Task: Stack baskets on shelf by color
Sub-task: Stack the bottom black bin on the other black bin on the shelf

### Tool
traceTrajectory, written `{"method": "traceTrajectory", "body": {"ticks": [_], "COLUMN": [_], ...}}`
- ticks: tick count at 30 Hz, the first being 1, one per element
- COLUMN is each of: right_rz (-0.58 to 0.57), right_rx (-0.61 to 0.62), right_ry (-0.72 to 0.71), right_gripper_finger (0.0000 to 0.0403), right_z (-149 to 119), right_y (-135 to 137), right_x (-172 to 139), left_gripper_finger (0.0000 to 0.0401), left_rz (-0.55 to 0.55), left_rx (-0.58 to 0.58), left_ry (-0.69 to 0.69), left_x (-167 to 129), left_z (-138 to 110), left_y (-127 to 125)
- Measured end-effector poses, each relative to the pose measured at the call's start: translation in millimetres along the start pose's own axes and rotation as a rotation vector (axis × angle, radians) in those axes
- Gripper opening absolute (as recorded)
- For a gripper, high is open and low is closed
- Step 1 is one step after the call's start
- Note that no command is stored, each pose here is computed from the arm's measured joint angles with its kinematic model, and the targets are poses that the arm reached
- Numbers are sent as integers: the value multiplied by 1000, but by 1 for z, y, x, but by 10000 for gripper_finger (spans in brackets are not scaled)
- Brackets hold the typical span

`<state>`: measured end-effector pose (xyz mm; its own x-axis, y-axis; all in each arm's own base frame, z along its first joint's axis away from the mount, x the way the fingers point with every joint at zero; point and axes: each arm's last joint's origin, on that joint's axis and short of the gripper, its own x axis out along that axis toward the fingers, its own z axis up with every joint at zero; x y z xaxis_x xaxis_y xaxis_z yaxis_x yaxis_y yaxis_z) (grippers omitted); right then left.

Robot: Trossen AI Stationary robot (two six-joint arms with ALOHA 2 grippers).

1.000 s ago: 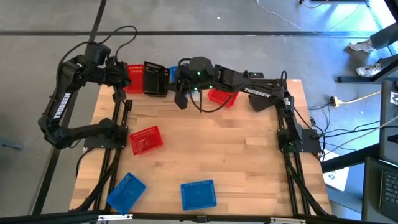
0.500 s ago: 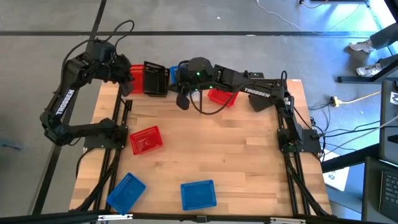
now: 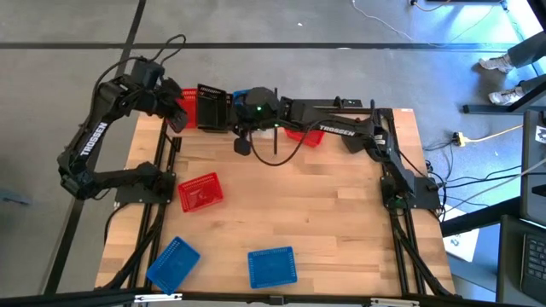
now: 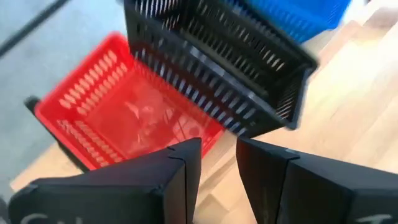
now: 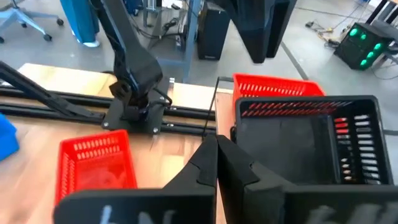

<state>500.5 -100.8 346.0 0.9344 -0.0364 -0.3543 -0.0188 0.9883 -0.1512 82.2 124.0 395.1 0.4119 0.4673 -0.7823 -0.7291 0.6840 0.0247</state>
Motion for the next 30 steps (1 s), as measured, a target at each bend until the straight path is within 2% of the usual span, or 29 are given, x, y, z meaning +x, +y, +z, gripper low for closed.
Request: {"method": "traceTrajectory", "body": {"ticks": [5,13,18,30], "right_rz": [-8,-8,-16,-43], "right_rx": [-5,-24,-21,-10], "right_ry": [-6,-5,-6,2], "right_gripper_finger": [9,42,45,45], "right_z": [-9,-13,-14,-16], "right_y": [0,0,-4,-14], "right_x": [14,18,18,16], "left_gripper_finger": [93,93,93,93], "left_rz": [-2,15,8,13], "left_rx": [-7,-1,6,16], "left_ry": [41,-23,-2,-79], "left_x": [14,31,42,43], "left_z": [-5,-2,-4,3], "left_y": [1,3,3,4]}}
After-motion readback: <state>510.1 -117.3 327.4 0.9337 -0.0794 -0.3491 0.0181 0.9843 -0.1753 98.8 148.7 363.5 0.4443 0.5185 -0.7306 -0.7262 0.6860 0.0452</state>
